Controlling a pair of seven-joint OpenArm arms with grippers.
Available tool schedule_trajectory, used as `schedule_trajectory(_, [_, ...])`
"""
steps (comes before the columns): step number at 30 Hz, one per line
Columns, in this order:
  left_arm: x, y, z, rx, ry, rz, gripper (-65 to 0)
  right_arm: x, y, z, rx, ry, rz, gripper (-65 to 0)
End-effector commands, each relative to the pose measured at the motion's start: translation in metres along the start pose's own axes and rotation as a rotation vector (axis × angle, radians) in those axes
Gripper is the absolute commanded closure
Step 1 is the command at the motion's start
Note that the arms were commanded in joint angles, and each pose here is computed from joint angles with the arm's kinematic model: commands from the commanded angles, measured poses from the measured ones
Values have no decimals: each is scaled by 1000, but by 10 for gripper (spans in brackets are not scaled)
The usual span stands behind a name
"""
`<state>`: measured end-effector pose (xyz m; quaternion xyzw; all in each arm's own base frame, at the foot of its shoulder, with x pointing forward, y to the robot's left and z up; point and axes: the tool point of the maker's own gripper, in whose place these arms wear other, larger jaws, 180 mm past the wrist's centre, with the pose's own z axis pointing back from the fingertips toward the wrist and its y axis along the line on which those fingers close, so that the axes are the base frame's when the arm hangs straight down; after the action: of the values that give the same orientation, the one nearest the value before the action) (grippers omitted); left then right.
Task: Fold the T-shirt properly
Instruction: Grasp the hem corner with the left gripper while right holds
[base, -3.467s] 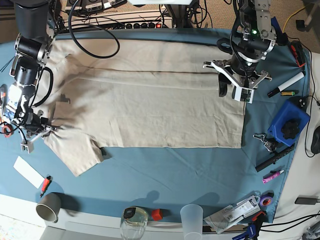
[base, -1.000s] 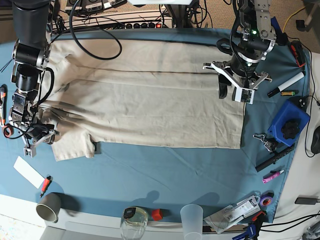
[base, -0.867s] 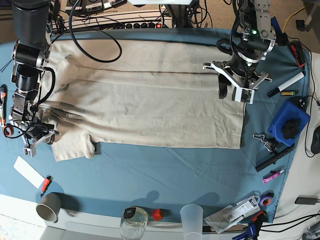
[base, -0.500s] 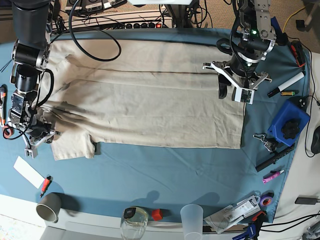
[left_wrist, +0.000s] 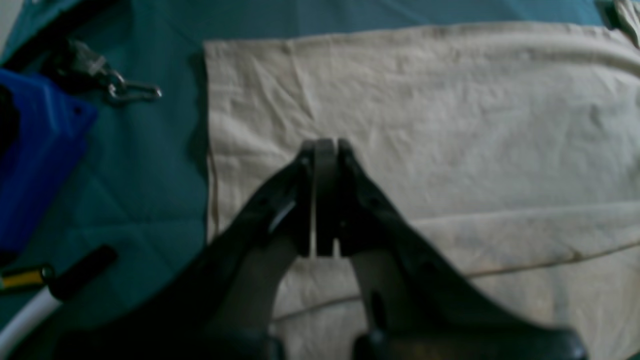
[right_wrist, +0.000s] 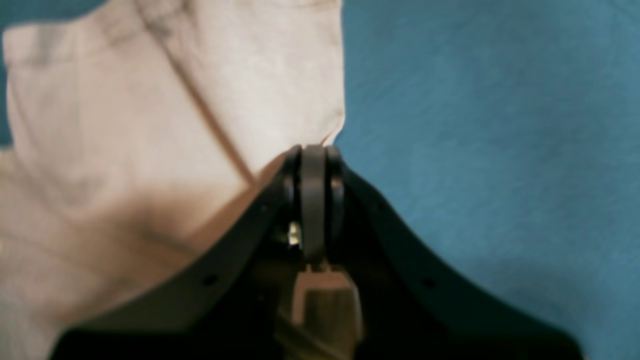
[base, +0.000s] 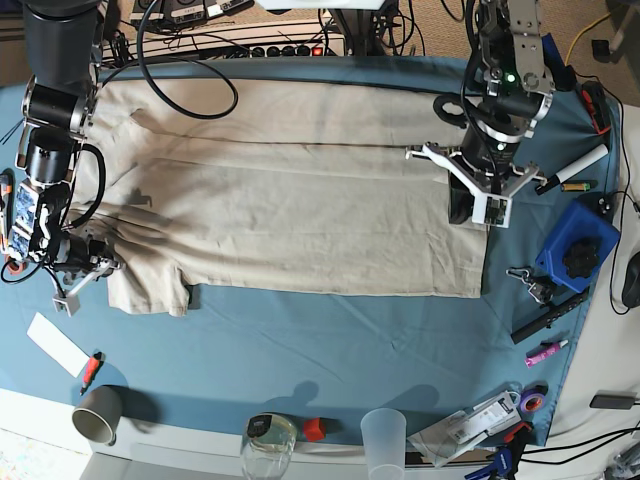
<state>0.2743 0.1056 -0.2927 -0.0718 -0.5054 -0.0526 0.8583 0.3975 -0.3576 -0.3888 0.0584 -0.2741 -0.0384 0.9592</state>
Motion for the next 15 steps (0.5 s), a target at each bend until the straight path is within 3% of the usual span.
schedule_trajectory(1, [16, -1, 1, -3, -54, -4, 0, 22, -7, 15, -6, -47, 9, 0])
schedule_trajectory(7, [30, 7, -11, 22, -82, -36, 0, 37, -7, 31, 29, -91, -7, 0])
schedule_trajectory(15, [36, 47, -73, 60, -22, -82, 0, 35, -16, 37, 17, -78, 5, 0])
